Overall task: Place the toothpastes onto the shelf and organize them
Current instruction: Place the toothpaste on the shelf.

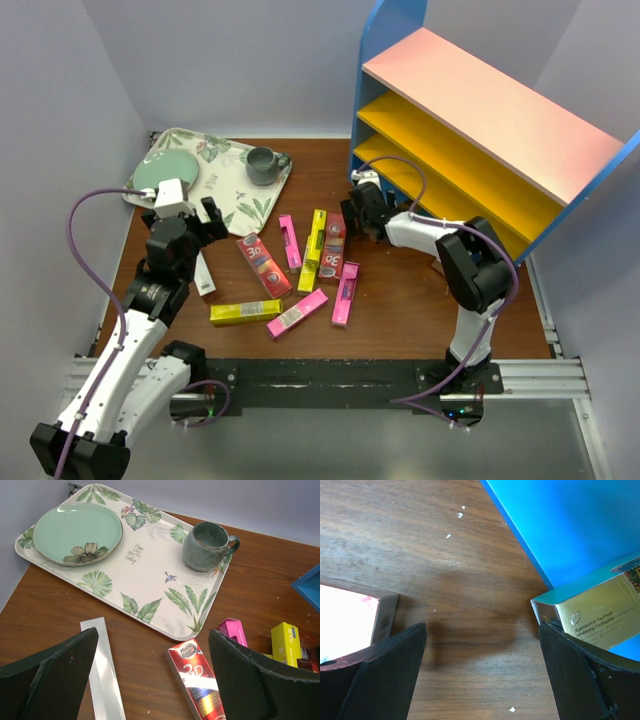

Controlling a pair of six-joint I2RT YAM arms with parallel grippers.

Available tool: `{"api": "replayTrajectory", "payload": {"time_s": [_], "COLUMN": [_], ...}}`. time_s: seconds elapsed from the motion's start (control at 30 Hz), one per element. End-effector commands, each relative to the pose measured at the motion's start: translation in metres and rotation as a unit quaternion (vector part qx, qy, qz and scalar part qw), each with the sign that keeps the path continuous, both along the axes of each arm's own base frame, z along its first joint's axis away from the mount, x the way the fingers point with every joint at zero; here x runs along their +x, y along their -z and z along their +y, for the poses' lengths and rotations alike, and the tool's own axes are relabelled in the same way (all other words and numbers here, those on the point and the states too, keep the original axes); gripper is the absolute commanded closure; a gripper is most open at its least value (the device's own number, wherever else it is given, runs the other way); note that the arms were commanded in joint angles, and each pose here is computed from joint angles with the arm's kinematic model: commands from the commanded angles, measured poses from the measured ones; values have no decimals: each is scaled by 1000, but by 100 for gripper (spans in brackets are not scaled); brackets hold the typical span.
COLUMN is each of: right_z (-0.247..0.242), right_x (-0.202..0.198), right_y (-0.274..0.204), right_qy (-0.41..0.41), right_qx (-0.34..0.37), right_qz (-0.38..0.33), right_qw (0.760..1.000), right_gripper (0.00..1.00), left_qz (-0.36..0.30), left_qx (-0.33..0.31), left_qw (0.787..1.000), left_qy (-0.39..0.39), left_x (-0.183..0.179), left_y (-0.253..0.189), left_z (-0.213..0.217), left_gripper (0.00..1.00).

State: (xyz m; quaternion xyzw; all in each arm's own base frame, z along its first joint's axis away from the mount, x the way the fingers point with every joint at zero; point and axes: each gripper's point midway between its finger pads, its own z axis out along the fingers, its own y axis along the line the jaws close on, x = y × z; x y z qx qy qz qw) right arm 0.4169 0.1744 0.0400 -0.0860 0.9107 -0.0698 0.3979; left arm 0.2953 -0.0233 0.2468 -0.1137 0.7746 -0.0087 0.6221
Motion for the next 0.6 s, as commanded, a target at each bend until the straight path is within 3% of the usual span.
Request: {"api": "replayTrajectory", "payload": {"time_s": [0.0, 0.57], "right_z": [-7, -33], "right_x": [4, -2], "right_y": [-17, -22], "right_qy": [14, 76], "right_qx": [5, 9], "right_qz": [-27, -35], "right_qw": [1000, 996], "right_gripper": [2, 1], "left_qz": [-14, -16], "left_qx": [6, 5], "left_qw": [1000, 1000], "left_qy": [0, -1], "left_x": [2, 1], "left_y": [-7, -9], "left_z": [2, 3], "left_gripper": [3, 3]}}
